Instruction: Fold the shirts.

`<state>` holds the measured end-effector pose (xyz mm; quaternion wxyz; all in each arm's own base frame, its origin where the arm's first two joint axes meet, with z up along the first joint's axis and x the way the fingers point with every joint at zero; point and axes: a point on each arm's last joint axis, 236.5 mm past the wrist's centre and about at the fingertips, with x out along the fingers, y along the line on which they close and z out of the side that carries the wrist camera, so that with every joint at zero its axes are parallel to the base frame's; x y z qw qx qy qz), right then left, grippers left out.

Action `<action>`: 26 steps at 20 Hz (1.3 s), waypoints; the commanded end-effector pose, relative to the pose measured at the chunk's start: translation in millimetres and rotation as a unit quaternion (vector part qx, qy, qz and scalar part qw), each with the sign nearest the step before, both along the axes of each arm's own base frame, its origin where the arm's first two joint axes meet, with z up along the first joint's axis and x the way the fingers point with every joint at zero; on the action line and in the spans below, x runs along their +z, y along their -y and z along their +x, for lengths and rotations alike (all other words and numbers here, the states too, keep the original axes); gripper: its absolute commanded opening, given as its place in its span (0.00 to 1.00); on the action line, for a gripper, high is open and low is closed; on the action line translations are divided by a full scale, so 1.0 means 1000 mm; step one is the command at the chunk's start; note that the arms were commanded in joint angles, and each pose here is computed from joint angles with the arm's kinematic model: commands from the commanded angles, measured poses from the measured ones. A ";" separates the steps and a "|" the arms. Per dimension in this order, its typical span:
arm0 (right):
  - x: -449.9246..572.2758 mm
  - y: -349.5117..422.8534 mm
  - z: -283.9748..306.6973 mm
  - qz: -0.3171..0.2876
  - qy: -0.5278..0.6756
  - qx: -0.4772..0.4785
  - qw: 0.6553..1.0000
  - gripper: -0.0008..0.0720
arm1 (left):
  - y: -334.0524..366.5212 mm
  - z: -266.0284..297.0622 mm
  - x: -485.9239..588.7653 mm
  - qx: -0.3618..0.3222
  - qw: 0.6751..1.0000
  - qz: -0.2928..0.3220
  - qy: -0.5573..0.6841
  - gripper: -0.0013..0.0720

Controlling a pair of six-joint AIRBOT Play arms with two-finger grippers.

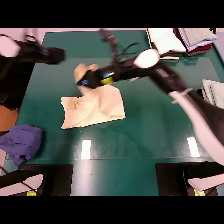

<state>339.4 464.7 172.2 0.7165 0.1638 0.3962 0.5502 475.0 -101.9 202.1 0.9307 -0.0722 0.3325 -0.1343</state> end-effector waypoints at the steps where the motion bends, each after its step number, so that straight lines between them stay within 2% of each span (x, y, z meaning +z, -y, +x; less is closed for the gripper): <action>1: -0.024 -0.076 -0.017 0.014 0.027 0.041 0.999 0.56 | -0.070 -0.024 0.060 0.069 0.995 0.028 0.061 0.05; 3: -0.025 -0.072 -0.013 0.001 0.040 0.051 0.998 0.51 | -0.074 -0.030 0.061 0.071 0.995 0.030 0.056 0.05; 5: -0.032 -0.043 0.004 -0.043 0.055 0.040 0.997 0.51 | -0.069 -0.034 0.054 0.064 0.997 0.023 0.038 0.05; 8: -0.063 0.037 0.039 -0.133 0.042 -0.024 0.990 0.51 | -0.061 -0.036 0.054 0.055 0.998 0.006 0.033 0.05; 11: -0.116 0.140 0.052 -0.218 -0.029 -0.106 0.970 0.51 | -0.037 -0.038 0.054 0.024 0.999 0.010 0.035 0.05; 12: -0.133 0.169 0.051 -0.232 -0.058 -0.128 0.963 0.53 | -0.024 -0.039 0.054 0.007 0.999 0.014 0.039 0.05; 14: -0.173 0.217 0.045 -0.244 -0.125 -0.168 0.947 0.85 | -0.003 -0.040 0.051 -0.019 0.999 0.016 0.039 0.05; 18: -0.223 0.239 0.040 -0.207 -0.231 -0.210 0.927 0.84 | 0.019 -0.039 0.040 -0.043 0.999 0.012 0.026 0.05; 24: -0.248 0.165 0.042 -0.111 -0.276 -0.188 0.936 0.82 | 0.022 -0.036 0.027 -0.047 0.999 0.009 0.007 0.05; 26: -0.250 0.138 0.040 -0.086 -0.278 -0.171 0.941 0.77 | 0.022 -0.036 0.028 -0.047 0.999 0.007 0.007 0.05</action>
